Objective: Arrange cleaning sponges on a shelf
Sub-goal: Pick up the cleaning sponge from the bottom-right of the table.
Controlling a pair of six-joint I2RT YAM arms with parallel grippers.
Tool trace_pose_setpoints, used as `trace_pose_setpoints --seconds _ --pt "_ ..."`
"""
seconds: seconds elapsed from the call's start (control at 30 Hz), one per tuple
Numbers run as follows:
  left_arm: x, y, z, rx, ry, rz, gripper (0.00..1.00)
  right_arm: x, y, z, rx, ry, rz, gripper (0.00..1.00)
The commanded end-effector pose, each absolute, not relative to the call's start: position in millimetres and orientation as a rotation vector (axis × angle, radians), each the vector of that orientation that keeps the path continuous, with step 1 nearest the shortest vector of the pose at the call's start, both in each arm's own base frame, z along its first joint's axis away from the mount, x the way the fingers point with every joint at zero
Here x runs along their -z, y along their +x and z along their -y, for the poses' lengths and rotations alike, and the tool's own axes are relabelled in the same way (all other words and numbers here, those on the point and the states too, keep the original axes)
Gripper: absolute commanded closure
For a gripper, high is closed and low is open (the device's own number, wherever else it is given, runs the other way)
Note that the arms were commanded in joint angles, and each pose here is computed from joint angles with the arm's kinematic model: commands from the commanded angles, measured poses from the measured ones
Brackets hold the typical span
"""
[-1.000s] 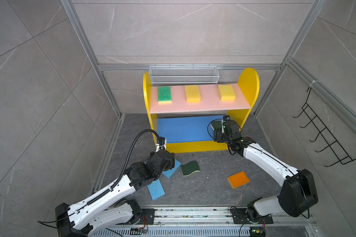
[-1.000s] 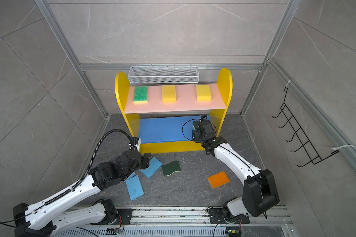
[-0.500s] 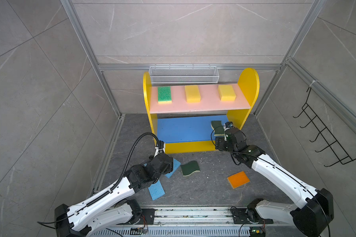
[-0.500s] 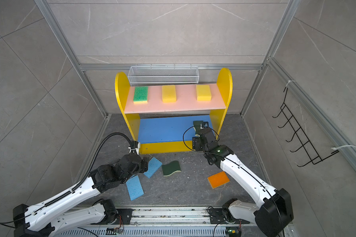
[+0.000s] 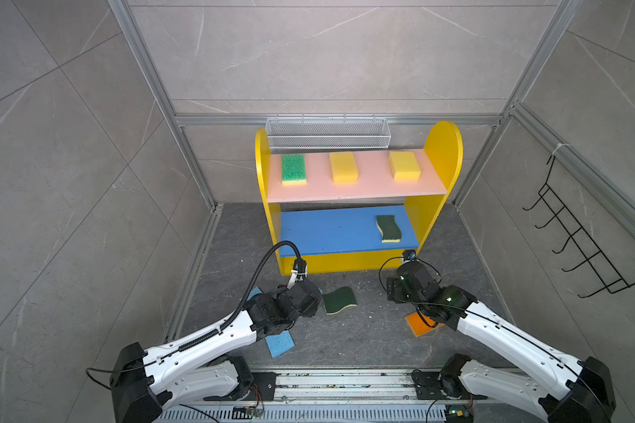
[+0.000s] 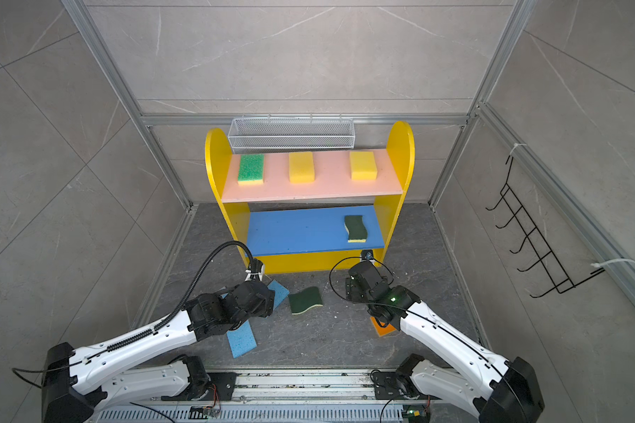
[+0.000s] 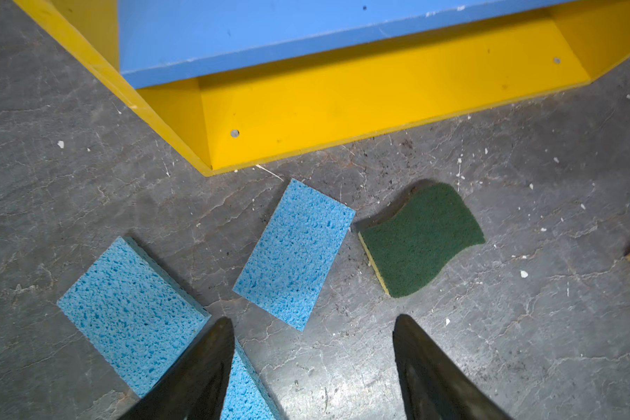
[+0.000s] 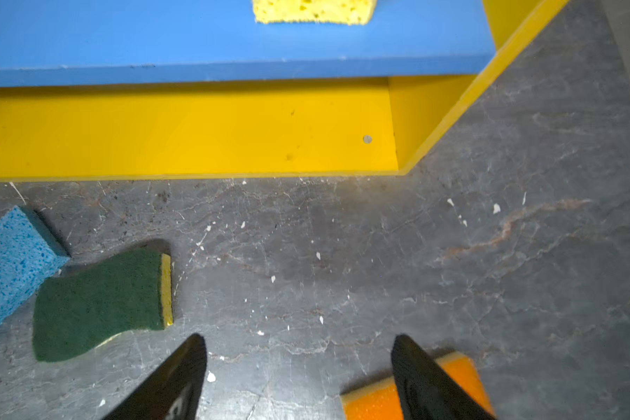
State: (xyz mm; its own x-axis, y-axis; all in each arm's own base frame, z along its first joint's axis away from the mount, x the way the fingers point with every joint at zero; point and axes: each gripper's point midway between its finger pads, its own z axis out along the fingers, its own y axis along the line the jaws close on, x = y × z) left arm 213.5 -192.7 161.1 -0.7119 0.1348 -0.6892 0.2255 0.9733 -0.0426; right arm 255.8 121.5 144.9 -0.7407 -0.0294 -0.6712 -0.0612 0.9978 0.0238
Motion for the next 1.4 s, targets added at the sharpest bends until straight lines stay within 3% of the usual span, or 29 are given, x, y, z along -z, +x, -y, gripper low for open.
trace_pose_setpoints --seconds 0.0,0.7,0.93,1.37 --pt "-164 215 201 0.204 0.237 -2.359 0.28 -131 239 -109 -0.026 0.007 -2.459 0.17" --pt "-139 213 222 0.288 0.265 -2.396 0.28 -96 154 -52 0.075 0.562 -2.68 0.15" --pt "-138 211 224 0.312 0.285 -2.395 0.28 -85 148 -51 -0.024 0.79 -2.608 0.13" --pt "-136 208 222 0.344 0.286 -2.382 0.27 -70 165 -62 0.043 0.957 -2.584 0.11"
